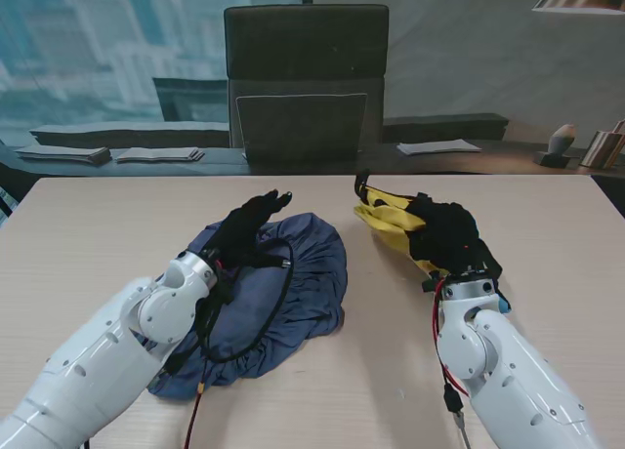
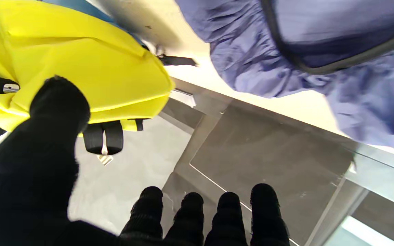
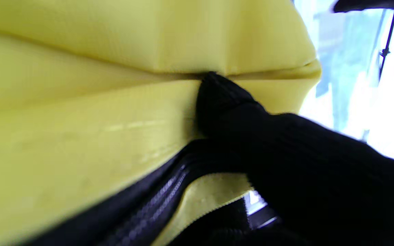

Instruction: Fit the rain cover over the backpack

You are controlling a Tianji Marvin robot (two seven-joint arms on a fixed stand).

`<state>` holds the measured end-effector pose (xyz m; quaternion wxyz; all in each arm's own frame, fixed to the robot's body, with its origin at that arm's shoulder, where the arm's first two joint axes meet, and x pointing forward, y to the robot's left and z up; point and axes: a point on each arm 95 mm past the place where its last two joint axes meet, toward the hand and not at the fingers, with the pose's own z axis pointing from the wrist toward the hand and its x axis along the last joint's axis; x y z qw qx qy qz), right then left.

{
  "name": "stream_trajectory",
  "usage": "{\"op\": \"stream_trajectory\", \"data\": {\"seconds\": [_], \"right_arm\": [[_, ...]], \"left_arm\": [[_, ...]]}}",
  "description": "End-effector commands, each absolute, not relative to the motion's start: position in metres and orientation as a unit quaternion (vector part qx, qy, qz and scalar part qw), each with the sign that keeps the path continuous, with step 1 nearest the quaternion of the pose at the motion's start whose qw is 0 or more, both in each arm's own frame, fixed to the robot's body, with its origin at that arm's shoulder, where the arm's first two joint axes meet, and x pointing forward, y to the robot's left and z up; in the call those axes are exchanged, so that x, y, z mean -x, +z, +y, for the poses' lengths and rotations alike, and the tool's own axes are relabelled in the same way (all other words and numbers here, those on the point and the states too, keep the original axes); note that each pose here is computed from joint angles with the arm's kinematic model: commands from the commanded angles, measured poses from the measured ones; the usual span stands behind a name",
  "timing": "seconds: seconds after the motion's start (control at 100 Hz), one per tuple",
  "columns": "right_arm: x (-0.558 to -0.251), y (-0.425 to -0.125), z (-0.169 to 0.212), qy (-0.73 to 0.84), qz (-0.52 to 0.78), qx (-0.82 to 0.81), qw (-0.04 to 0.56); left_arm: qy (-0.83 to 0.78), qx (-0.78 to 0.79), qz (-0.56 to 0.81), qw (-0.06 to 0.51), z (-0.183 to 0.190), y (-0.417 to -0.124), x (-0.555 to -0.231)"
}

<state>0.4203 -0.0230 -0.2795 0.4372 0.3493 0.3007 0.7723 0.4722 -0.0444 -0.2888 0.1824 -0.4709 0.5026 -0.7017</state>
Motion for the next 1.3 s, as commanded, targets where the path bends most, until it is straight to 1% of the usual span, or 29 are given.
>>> {"op": "stream_trajectory", "data": {"seconds": [0.0, 0.08, 0.18, 0.25, 0.36, 0.52, 0.62, 0.68, 0.83, 0.97, 1.08, 1.21, 1.29], "right_arm": [[-0.418, -0.262, -0.008, 0.795, 0.288, -0.330, 0.420], [-0.414, -0.250, -0.002, 0.814, 0.272, -0.317, 0.403], [-0.405, -0.231, 0.008, 0.842, 0.247, -0.308, 0.368], [-0.400, -0.221, 0.014, 0.854, 0.241, -0.305, 0.345], [-0.394, -0.216, 0.021, 0.865, 0.258, -0.291, 0.317], [-0.391, -0.217, 0.027, 0.869, 0.276, -0.291, 0.292], [-0.392, -0.220, 0.026, 0.867, 0.275, -0.282, 0.305], [-0.393, -0.221, 0.025, 0.864, 0.275, -0.283, 0.312], [-0.390, -0.223, 0.027, 0.870, 0.251, -0.304, 0.296], [-0.388, -0.223, 0.032, 0.875, 0.237, -0.315, 0.281], [-0.385, -0.218, 0.036, 0.884, 0.226, -0.311, 0.267], [-0.384, -0.213, 0.037, 0.889, 0.222, -0.306, 0.257], [-0.384, -0.212, 0.040, 0.891, 0.223, -0.307, 0.249]], "left_arm": [[-0.708, 0.459, 0.510, 0.169, -0.070, -0.277, -0.482], [-0.708, 0.472, 0.504, 0.150, -0.081, -0.277, -0.489], [-0.711, 0.487, 0.490, 0.130, -0.093, -0.276, -0.494], [-0.711, 0.485, 0.492, 0.128, -0.100, -0.274, -0.497], [-0.715, 0.483, 0.487, 0.133, -0.107, -0.268, -0.496], [-0.729, 0.491, 0.463, 0.116, -0.113, -0.258, -0.494], [-0.735, 0.467, 0.469, 0.149, -0.104, -0.252, -0.488], [-0.740, 0.466, 0.459, 0.158, -0.097, -0.248, -0.483], [-0.754, 0.423, 0.461, 0.202, -0.082, -0.239, -0.477], [-0.762, 0.409, 0.458, 0.206, -0.085, -0.234, -0.476], [-0.749, 0.417, 0.478, 0.191, -0.089, -0.233, -0.478], [-0.741, 0.441, 0.483, 0.150, -0.098, -0.232, -0.482], [-0.743, 0.446, 0.481, 0.135, -0.105, -0.233, -0.486]]}}
